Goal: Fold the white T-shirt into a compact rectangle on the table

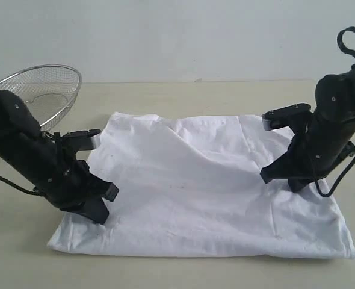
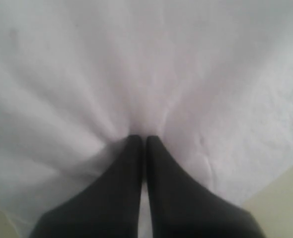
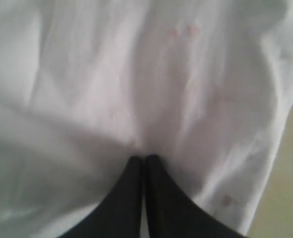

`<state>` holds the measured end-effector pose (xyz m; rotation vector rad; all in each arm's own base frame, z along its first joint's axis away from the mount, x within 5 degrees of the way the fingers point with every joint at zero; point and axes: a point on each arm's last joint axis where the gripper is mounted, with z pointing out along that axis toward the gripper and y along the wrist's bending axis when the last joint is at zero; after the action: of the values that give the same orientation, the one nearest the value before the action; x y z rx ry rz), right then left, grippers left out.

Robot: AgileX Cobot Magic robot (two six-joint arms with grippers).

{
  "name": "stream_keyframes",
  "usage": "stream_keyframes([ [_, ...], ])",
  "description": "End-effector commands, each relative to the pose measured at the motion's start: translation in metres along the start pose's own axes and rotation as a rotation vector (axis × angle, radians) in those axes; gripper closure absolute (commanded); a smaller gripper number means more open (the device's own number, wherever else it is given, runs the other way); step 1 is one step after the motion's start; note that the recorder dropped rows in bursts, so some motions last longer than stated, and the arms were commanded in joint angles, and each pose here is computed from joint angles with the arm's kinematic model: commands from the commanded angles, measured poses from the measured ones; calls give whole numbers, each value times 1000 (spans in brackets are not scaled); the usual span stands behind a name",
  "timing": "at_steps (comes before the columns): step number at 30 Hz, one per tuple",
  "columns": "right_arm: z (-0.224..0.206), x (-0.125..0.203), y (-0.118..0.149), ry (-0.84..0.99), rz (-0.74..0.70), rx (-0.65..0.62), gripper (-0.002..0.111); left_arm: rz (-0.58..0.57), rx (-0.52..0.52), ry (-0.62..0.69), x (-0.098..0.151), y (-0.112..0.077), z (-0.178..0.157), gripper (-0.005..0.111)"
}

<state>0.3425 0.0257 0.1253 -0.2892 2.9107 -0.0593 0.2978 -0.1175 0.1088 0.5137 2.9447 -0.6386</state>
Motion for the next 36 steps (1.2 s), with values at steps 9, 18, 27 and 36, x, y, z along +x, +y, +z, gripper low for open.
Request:
stream_keyframes([
  [9, -32, 2, -45, -103, 139, 43, 109, 68, -1, -80, -7, -6, -15, 102],
  [18, -63, 31, -114, -167, 315, -28, 109, 97, -17, -153, -14, -12, -33, 102],
  [27, -68, 58, -142, -441, 241, -721, 109, 86, -60, -215, -19, -9, -34, 102],
  [36, -33, 57, -148, -362, 376, -701, 99, 82, -71, -234, -21, -8, -34, 102],
])
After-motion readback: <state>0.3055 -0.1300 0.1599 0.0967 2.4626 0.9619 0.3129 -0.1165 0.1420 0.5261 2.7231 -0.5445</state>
